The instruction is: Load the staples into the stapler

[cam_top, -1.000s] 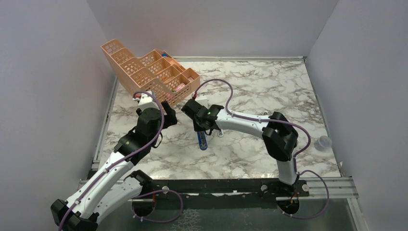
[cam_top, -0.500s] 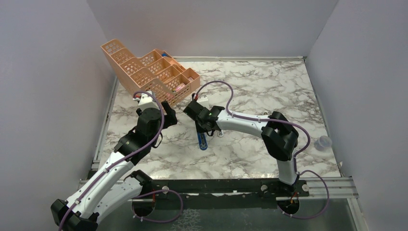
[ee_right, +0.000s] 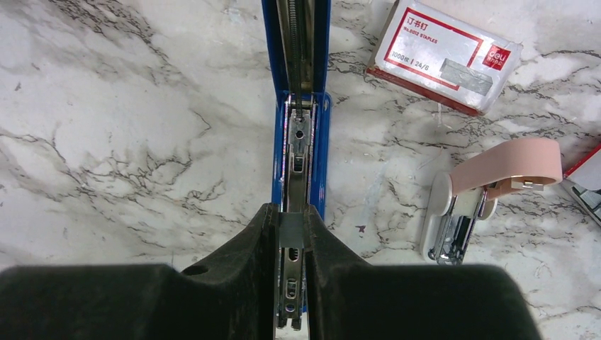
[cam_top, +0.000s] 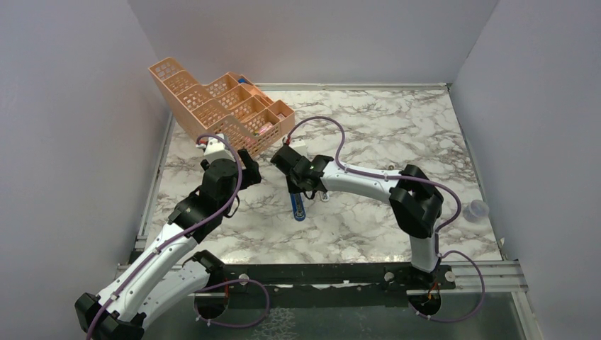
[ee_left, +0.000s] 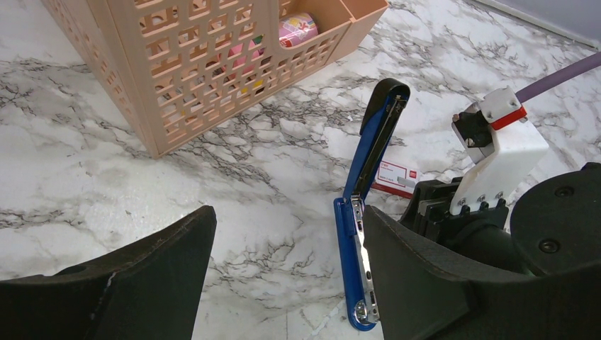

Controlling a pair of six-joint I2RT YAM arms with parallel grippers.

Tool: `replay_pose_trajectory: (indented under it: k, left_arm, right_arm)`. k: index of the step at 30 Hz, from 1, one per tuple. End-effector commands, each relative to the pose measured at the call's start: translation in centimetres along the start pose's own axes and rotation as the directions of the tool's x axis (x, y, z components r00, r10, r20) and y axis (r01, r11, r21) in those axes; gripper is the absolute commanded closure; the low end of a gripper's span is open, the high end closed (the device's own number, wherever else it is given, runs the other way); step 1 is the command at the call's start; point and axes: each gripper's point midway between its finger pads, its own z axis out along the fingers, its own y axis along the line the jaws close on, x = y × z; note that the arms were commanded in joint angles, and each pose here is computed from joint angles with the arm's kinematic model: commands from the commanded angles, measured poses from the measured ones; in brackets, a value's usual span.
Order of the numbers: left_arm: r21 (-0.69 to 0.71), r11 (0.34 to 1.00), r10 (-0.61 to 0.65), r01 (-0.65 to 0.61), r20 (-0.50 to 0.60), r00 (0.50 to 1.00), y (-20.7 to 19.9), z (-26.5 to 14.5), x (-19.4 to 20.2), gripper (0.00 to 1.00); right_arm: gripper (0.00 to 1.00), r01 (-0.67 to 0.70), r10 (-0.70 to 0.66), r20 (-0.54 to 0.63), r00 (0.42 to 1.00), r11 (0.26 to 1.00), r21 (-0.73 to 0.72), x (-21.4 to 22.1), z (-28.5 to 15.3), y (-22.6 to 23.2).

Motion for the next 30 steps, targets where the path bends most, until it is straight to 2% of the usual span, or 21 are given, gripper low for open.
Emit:
replay_pose_trajectory:
  k: [1, 30]
  left_arm:
    - [-0.033, 0.999, -0.002, 0.002, 0.005, 1.000, 0.8, 0.1, 0.2, 0.23]
    - [-0.036, 0.999, -0.001, 0.001, 0.001, 1.000, 0.9, 0.1, 0.4, 0.23]
  right_arm:
    - [0.81, 0.000, 0.002, 0.037, 0.999, 0.999, -0.046, -1.3, -0.8, 0.5]
    - [0.81, 0.021, -0.021, -0.030, 0.999, 1.000, 0.002, 0.9, 0.8, -0.3]
